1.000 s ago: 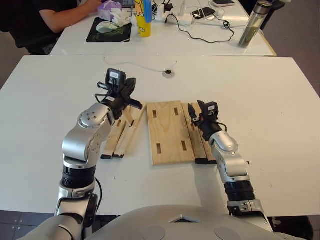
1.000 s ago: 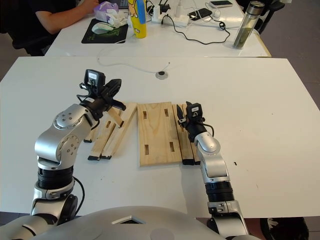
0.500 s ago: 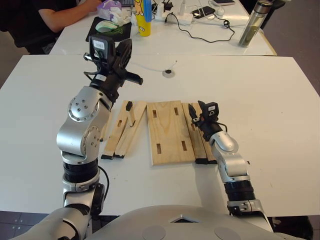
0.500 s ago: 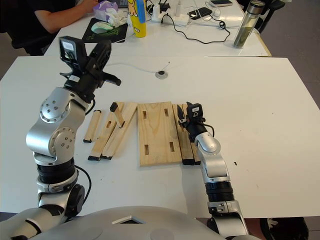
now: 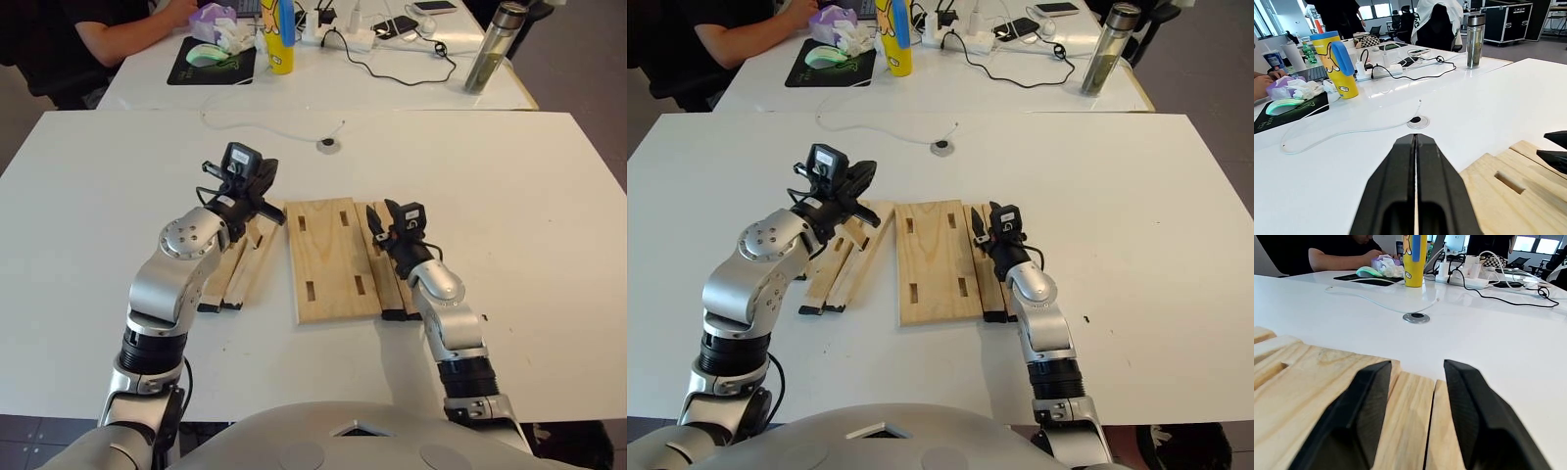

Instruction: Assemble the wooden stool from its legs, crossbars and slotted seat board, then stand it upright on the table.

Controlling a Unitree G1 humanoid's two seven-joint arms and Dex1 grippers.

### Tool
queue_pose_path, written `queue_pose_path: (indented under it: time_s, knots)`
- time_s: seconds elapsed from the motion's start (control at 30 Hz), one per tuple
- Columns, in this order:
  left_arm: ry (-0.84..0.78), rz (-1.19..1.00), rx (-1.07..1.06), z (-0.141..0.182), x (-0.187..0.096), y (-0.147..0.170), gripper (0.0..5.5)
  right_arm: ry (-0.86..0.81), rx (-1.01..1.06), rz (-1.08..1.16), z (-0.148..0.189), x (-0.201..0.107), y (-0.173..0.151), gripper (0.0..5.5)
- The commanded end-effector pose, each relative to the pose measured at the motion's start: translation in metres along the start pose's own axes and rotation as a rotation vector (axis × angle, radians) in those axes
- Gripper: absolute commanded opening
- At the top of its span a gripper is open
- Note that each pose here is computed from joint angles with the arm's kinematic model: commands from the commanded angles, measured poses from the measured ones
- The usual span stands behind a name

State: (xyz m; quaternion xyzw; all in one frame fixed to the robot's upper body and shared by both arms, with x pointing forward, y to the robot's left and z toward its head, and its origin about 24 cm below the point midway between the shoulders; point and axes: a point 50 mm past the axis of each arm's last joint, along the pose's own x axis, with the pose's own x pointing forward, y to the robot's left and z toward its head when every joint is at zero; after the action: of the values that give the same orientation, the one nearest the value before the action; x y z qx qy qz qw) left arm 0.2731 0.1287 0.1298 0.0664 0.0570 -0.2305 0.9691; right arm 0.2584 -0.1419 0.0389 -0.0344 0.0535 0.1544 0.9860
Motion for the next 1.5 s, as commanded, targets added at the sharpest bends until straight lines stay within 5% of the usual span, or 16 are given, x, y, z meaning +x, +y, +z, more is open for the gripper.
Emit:
queue_pose_path:
  time_s: [0.03,0.27,0.4,0.6,0.9,1.13,1.5]
  knots:
    - [0.038,-0.023,-0.063,-0.012,0.003,-0.006,0.03,0.005,0.002,-0.002,0.0,0.0,0.0,1.97]
    - [-0.259,0.041,-0.104,0.034,-0.006,0.016,0.29,0.015,0.008,-0.039,-0.006,-0.003,-0.006,1.97]
    - [-0.242,0.053,-0.06,0.042,-0.015,0.043,0.82,0.012,0.015,-0.072,-0.007,-0.006,-0.011,1.97]
    - [0.016,0.026,0.003,0.01,-0.046,0.078,1.67,0.014,0.009,-0.207,-0.008,-0.023,-0.033,1.97]
    - [0.4,-0.357,-0.08,-0.024,-0.081,0.066,3.02,0.043,0.064,-0.426,-0.023,-0.059,-0.055,1.97]
    - [0.442,-0.431,-0.096,-0.031,-0.079,0.032,3.02,0.04,0.071,-0.381,-0.02,-0.051,-0.047,1.97]
    - [0.634,-0.233,-0.15,-0.06,-0.08,0.008,3.02,0.034,0.051,-0.333,-0.012,-0.044,-0.048,1.97]
